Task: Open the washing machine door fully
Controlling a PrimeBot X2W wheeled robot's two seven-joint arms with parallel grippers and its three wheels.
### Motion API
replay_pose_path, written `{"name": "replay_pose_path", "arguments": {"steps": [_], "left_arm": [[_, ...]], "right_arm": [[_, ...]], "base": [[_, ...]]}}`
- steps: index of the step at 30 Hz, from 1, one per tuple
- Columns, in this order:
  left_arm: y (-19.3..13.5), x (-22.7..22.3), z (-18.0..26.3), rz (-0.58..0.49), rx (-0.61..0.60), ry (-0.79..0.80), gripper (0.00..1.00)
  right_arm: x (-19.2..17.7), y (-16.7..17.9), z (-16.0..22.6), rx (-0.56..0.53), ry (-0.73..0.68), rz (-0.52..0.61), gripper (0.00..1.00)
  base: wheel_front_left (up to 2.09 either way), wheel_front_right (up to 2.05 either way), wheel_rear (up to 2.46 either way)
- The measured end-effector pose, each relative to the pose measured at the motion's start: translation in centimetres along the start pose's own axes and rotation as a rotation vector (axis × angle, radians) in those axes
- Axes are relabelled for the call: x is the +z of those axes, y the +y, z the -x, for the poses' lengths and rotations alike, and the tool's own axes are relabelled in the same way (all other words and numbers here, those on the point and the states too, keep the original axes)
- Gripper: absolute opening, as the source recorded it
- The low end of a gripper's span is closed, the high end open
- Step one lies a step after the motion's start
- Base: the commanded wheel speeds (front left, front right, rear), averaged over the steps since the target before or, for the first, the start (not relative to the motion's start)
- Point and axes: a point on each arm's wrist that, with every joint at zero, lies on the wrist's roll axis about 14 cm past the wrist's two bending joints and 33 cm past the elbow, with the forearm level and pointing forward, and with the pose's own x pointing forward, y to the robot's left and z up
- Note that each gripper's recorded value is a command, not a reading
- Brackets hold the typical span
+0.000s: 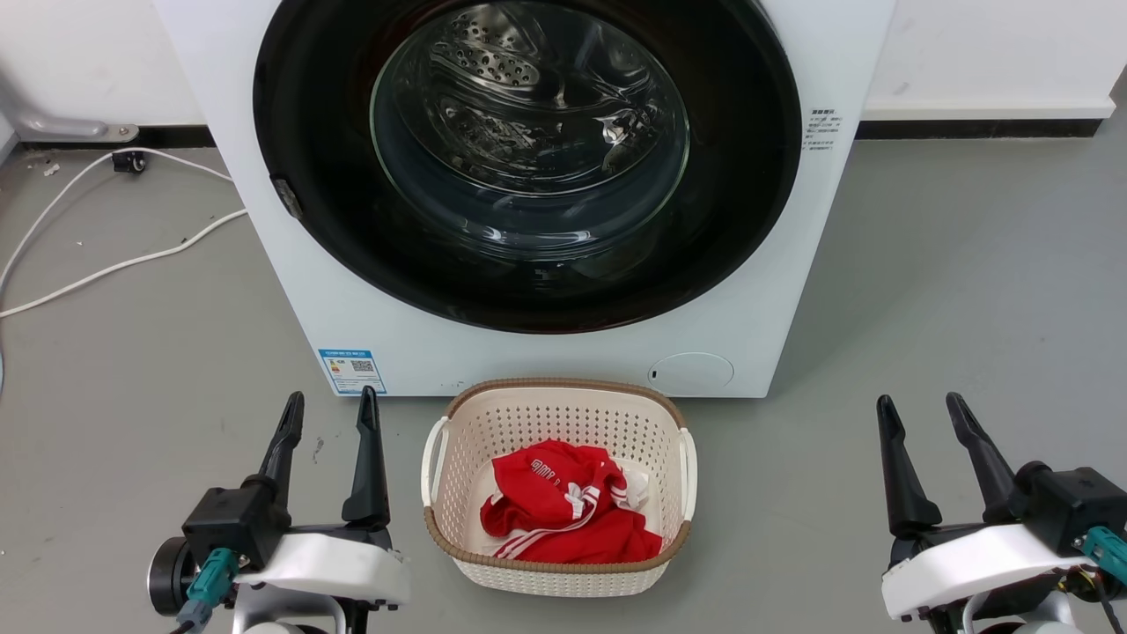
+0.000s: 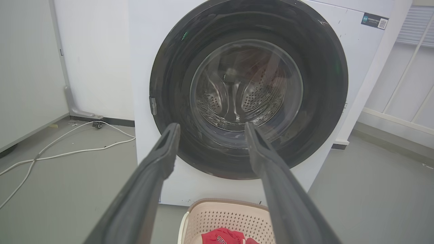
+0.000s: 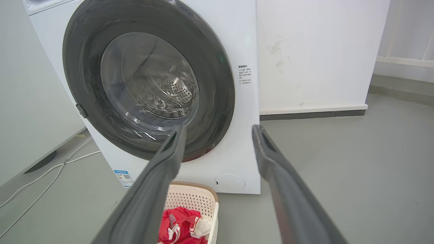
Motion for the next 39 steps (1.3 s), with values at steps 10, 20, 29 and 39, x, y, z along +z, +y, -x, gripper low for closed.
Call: {"name": "replay_pose_path", "arguments": {"steps": [10,20,29,39], "left_arm": [[-0.37,0.01,0.24,-0.07,-0.012,-0.012,1.0],[-0.54,0.24,0.45,-0.14,-0.02,-0.029,1.0],[-0.62,0.26,0.67,-0.185,-0.025,-0.038,1.0],[-0.21,0.06,0.74,-0.17,-0.009,-0.031,1.0]], "right_arm": [[0.24,0.29,0.1,0.012,-0.003,0.065,1.0],[0.31,0.53,0.19,0.022,-0.006,0.118,1.0],[0.37,0.76,0.17,0.031,-0.012,0.159,1.0],[-0.09,0.64,0.19,0.027,0.001,0.131,1.0]], "base": [[0.0,0.0,0.0],[0.0,0.0,0.0],[0.0,0.0,0.0],[0.0,0.0,0.0]]}}
